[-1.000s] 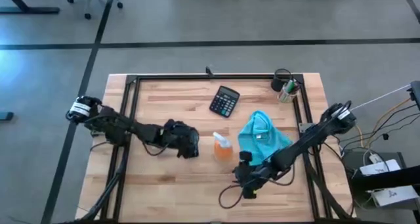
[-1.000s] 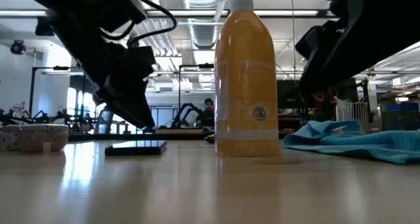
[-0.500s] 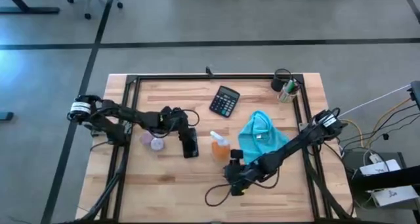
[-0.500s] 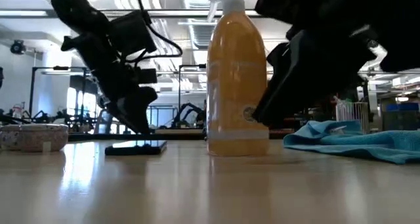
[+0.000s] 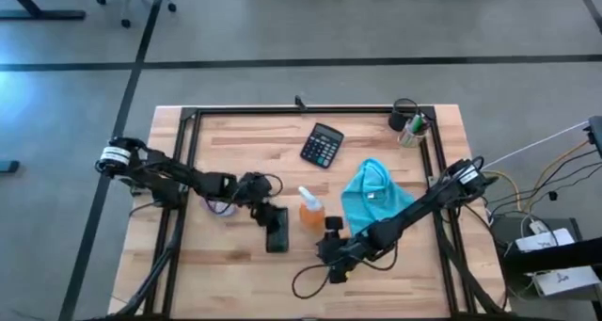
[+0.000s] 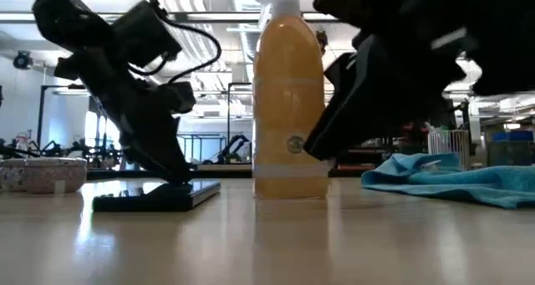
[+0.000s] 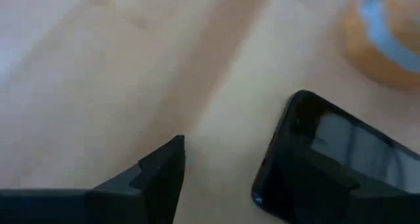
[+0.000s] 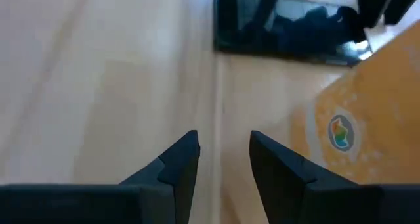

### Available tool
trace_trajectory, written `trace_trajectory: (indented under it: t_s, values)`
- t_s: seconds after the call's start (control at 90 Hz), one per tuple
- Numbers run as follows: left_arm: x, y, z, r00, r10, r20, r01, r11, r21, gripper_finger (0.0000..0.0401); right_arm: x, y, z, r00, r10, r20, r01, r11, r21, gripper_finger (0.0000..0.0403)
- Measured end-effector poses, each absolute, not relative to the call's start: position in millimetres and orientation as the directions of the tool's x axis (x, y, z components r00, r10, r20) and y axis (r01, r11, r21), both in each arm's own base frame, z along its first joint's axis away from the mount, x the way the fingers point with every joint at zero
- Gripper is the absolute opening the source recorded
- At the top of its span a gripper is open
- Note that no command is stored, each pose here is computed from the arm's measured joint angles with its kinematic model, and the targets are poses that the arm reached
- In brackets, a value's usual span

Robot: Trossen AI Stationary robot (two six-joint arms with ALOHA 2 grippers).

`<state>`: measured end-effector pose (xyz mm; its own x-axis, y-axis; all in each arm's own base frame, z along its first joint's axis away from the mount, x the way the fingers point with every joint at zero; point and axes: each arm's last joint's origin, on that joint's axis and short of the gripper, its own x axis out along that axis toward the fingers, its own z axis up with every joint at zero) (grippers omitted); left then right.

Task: Apply microfiber cloth
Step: Spray the front and back of the cellphone using the spray bottle

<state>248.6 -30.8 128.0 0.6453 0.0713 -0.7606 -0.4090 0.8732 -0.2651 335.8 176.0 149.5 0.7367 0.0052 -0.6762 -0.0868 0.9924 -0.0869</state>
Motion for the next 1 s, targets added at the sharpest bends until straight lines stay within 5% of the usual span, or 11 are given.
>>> trace_trajectory:
  t_s: [0.378, 0.711, 1.0]
  values:
    - [228, -124, 150, 0.693, -0.178, -0.699, -0.104, 0.934, -0.342, 0.0209, 349, 199, 138, 0.766, 0.016, -0.642, -0.139, 0.980, -0.141, 0.0127]
    - [196, -166, 143, 0.760, -0.002, -0.649, 0.121, 0.983, 0.139, 0.0178, 383, 215, 124, 0.768, -0.090, -0.634, -0.121, 0.952, -0.282, 0.0113]
    - [197, -162, 115, 0.749, 0.192, -0.634, 0.327, 0.724, 0.607, 0.0170, 396, 208, 126, 0.750, -0.221, -0.623, -0.136, 0.871, -0.472, 0.0126]
